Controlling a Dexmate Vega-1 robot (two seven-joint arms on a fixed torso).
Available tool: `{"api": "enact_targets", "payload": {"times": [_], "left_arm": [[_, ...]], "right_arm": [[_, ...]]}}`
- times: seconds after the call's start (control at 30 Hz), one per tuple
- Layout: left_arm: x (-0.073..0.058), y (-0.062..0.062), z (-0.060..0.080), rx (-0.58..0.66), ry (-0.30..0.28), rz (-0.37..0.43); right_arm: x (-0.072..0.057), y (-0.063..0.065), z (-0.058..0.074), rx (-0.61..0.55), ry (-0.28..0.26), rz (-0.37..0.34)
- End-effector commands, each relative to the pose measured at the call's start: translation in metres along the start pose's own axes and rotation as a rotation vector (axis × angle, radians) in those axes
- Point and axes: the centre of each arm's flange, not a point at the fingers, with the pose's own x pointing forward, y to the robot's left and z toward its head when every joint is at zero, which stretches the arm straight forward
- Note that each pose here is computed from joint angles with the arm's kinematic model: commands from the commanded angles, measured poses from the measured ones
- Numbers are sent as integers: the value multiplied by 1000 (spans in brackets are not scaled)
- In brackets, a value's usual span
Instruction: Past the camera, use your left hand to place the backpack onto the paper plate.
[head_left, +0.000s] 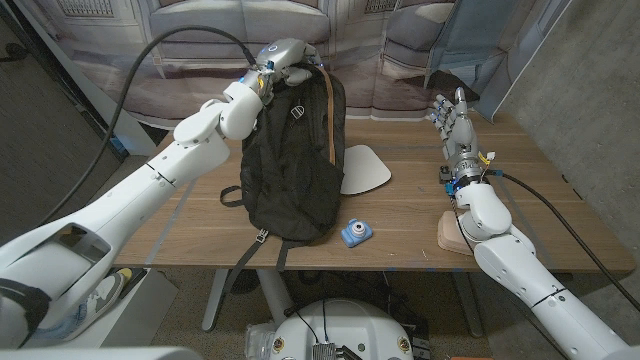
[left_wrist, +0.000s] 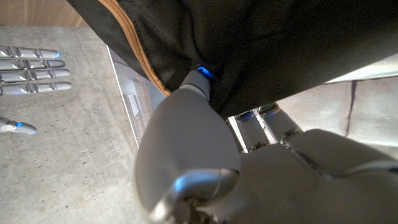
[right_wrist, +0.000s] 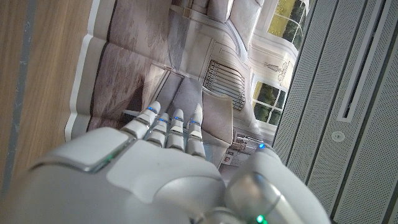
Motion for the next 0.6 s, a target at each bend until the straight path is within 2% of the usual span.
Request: {"api": "enact_targets", "payload": {"times": [0.03,0.6], "left_arm": [[13,1,22,-5,-68,21],[13,4,26,-23,-101,40]], "right_arm": [[-6,-6,7,-9,-8,-18],[-6,-5,7,-10,-8,-20]]}}
